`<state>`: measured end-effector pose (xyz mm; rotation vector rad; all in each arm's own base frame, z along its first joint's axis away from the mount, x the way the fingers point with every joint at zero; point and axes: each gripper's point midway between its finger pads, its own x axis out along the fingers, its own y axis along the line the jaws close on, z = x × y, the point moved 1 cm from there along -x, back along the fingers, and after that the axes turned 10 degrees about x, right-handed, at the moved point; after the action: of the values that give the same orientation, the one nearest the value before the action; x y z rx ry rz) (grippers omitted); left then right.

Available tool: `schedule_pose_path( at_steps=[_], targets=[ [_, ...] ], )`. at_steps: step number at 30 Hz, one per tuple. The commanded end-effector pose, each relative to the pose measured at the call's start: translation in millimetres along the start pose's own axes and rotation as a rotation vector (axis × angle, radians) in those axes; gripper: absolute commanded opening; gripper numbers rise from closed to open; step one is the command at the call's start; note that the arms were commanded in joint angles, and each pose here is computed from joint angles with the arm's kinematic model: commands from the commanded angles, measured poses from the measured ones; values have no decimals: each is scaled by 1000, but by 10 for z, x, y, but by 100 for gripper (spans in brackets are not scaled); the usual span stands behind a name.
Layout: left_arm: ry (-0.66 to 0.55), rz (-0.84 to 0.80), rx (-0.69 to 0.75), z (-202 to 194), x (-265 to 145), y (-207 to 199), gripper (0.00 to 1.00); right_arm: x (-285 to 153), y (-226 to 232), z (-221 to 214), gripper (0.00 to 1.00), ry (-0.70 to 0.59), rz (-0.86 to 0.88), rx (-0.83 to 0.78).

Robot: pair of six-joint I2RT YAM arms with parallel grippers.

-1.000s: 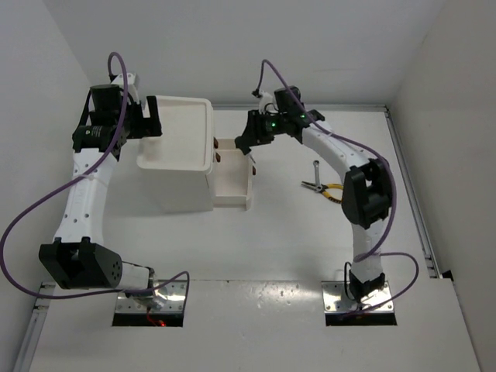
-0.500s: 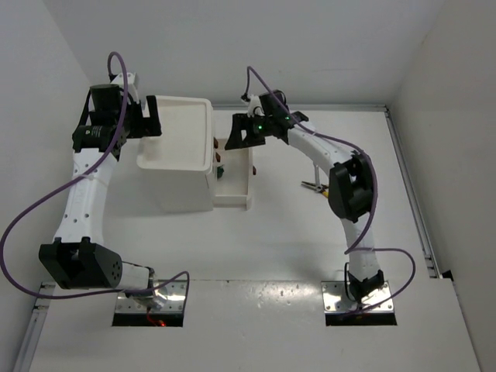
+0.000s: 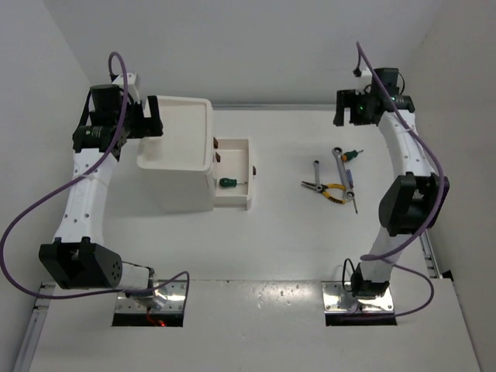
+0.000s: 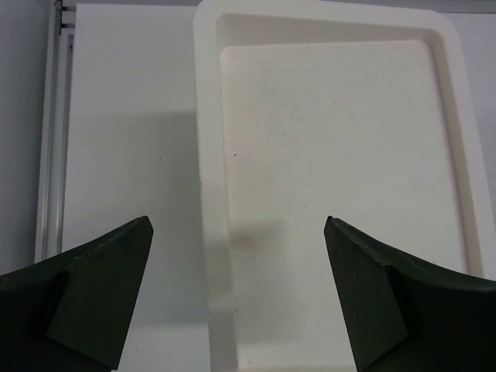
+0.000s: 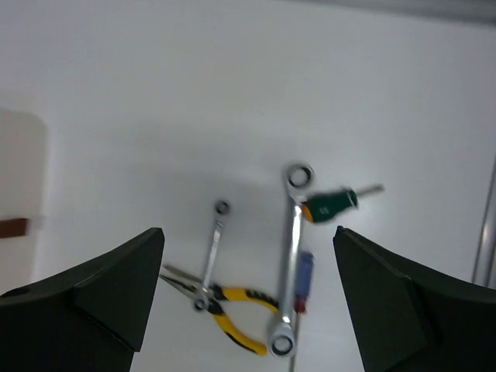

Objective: Sort the tools into containers

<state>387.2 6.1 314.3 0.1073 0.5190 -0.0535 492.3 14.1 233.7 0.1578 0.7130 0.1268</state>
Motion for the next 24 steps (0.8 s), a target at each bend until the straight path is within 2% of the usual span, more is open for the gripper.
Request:
schedule_pose_path(
  at_steps=[1,2,5,6,9,10,11,16,19,24],
  targets=[
    [-55,-16,-6,104,-29,-52,100,58,-547,-574,91,191,-164,39],
    [-64,-15,-5,126,-27,-50,100,76,-690,-647,91,206,-188,87],
    [-53,-16,-6,85,28,-52,100,186,-742,-689,91,218,-195,232],
    [-53,-16,-6,85,28,-52,100,284,-750,-786,91,257,-170,271],
    [-41,7,-7,44,44,-16,100,389,-833,-766,86,253,-236,417],
    [-40,18,-7,41,44,2,100,482,-847,-907,86,302,-277,517],
    [-40,18,-7,41,44,2,100,494,-910,-835,85,285,-315,582],
    [-27,29,1,-19,79,20,100,700,-921,-1097,85,381,-336,888],
    [-35,39,2,-1,47,36,100,757,-983,-1085,84,332,-358,963],
    [-31,62,20,-24,27,78,100,778,-1066,-1061,75,300,-414,992]
  ],
)
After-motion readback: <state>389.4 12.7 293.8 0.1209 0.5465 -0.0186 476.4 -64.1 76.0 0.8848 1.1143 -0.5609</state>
